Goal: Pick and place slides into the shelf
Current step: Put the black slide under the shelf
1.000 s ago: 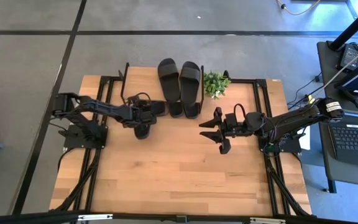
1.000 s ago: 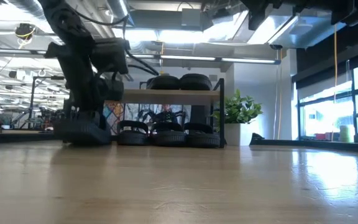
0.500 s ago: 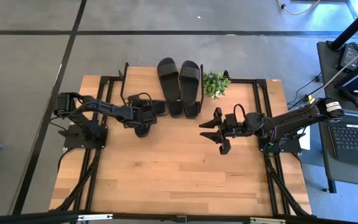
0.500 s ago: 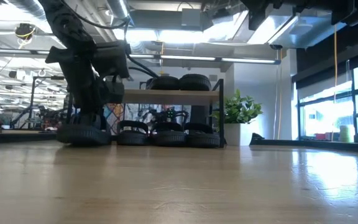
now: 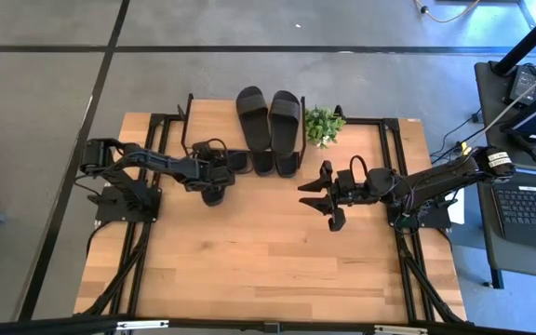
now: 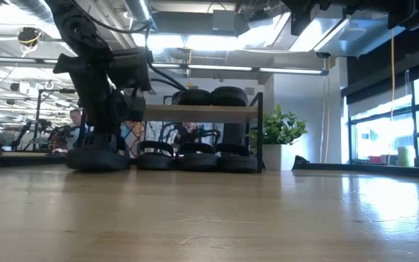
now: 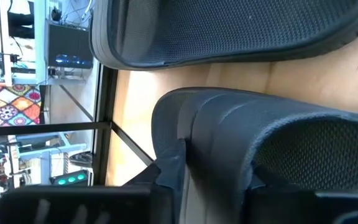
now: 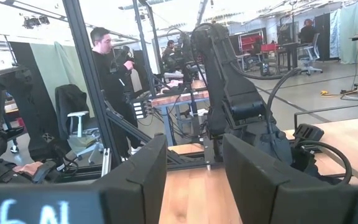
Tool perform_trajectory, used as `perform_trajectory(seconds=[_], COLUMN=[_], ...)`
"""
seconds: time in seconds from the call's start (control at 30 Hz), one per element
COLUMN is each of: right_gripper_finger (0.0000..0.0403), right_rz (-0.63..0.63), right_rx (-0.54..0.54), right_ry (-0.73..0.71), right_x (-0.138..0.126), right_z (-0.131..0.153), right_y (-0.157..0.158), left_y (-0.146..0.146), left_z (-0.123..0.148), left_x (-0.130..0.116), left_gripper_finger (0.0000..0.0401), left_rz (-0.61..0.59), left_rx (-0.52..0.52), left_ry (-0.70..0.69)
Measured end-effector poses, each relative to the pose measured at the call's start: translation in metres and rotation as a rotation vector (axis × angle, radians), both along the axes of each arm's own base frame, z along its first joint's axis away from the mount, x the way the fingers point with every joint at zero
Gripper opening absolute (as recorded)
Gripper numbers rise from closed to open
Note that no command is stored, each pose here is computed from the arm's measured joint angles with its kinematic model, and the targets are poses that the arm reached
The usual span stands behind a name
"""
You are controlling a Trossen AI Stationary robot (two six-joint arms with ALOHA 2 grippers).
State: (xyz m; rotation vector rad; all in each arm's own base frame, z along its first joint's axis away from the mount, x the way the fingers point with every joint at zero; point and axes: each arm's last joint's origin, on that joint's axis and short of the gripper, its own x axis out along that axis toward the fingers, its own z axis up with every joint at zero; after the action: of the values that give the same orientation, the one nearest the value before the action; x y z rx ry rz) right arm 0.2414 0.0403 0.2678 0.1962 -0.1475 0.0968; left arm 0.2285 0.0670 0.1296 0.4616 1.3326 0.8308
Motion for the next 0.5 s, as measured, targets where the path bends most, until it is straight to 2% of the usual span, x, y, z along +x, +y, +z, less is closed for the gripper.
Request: perform_trajectory(seconds=[0.3, 0.5], right_gripper_finger=[0.0156, 0.0156], right_rz=[0.000, 0.000], right_rx=[0.002, 0.002], right_ry=[0.001, 0.001], right_x=[0.000, 0.000], right_z=[0.000, 0.000], right_y=[0.000, 0.000], left_y=[0.000, -0.008], left_z=[0.002, 0.011], left_x=[0.000, 0.001], left_gripper_finger=[0.0169, 0.0193], left_rz=[0.004, -0.030], left_rx=[-0.013, -0.044], left_ry=[-0.015, -0.075])
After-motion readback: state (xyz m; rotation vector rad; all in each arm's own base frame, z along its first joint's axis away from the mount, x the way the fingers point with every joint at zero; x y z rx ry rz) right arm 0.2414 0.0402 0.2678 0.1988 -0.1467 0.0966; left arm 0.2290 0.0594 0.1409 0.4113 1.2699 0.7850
